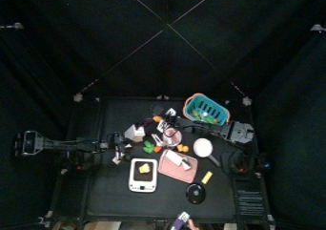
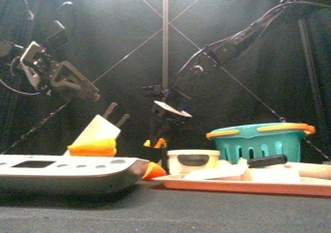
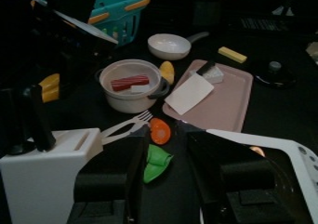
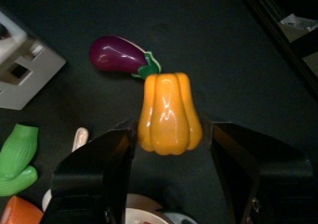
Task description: Place squash half near eggplant
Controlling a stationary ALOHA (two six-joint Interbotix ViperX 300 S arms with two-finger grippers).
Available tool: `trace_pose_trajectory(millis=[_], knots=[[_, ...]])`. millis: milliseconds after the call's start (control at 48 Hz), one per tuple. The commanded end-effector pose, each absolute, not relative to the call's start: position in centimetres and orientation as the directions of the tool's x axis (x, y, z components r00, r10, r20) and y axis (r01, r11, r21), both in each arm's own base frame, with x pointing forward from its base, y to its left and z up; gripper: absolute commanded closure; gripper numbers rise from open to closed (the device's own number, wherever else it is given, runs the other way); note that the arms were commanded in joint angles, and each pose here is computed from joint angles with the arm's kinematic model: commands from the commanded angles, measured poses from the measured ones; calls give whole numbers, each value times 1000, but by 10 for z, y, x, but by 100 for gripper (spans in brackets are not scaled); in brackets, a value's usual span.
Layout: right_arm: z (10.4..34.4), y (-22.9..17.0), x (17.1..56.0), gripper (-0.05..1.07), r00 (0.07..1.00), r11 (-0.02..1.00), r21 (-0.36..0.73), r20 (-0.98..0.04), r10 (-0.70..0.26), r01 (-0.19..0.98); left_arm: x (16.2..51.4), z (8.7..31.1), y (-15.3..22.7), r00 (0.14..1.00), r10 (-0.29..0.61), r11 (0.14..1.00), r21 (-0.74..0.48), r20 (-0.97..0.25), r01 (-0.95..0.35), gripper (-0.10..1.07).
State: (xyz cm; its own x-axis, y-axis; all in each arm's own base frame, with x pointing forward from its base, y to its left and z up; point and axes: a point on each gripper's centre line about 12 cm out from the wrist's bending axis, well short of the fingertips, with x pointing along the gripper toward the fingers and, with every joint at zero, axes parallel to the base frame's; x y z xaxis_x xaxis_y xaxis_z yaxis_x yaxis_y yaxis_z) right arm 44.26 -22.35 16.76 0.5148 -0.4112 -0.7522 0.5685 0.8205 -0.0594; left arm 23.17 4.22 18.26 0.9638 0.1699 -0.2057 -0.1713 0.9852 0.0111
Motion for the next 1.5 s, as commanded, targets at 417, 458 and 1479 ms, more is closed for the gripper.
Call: trace_pose_trajectory(millis=[417, 458, 1479], knots=[[166, -240, 435, 33, 502, 798, -54, -751, -429, 600, 235, 188, 42, 967, 170, 985, 7, -188, -172, 25], [162, -242, 435, 33, 497, 796, -55, -755, -428, 602, 235, 188, 42, 968, 170, 985, 6, -186, -172, 25], [141, -241, 428, 1, 435, 787, -72, -801, -412, 613, 235, 188, 43, 967, 172, 985, 7, -188, -173, 25]])
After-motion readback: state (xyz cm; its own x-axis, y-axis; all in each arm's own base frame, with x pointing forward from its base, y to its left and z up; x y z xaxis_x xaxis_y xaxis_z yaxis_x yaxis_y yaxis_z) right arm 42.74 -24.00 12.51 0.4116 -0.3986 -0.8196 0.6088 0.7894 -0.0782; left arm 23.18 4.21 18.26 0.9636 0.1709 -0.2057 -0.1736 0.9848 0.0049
